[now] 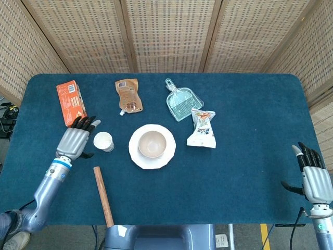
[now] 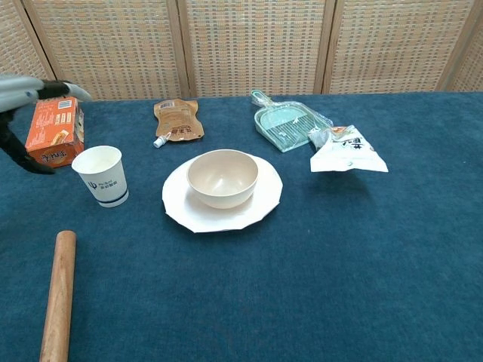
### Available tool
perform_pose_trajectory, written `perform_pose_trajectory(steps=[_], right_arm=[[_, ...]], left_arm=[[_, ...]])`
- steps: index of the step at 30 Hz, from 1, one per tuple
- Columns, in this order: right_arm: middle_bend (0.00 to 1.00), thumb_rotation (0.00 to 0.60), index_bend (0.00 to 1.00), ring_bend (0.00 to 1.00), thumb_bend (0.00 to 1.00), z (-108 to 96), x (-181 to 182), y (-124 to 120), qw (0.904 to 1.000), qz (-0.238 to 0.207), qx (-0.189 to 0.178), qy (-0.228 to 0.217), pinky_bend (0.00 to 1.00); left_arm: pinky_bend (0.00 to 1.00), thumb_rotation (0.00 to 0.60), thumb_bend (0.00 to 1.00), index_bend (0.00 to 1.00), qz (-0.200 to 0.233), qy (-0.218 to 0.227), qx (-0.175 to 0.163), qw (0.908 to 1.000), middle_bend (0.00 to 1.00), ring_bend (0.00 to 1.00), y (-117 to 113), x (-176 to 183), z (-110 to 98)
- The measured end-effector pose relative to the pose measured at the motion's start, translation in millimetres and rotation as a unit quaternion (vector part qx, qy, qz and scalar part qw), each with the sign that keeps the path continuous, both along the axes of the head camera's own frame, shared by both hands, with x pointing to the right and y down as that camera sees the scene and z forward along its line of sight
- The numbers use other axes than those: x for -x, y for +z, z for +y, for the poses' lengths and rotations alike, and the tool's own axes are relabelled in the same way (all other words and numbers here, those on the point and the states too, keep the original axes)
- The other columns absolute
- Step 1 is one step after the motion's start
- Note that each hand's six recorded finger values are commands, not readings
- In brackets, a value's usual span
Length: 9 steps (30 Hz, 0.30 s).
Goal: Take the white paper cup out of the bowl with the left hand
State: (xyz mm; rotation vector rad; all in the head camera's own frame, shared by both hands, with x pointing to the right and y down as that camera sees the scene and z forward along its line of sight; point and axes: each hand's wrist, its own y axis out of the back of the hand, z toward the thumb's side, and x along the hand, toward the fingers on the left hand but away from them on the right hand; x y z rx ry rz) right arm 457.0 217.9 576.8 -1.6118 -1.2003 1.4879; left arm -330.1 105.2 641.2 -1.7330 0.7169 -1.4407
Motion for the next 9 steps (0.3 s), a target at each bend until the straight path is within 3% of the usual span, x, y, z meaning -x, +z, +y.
perform_pose_trajectory(steps=[5, 9], right_arm=[[0.0, 0.6, 0.0, 0.0, 0.13, 4, 3, 0, 1.0, 0.006, 0.001, -0.005, 0.0], [0.0, 0.6, 0.0, 0.0, 0.13, 6, 6, -2, 0.9999, 0.006, -0.001, -0.009, 0.0]], left_arm=[[0.0, 0.6, 0.02, 0.0, -0.02, -0.042, -0.064, 0.9969, 0.0, 0.0, -32, 42, 32], [0.0, 0.6, 0.02, 0.0, -0.032, -0.075, -0.088, 0.9928, 0.0, 0.0, -47, 70, 70]])
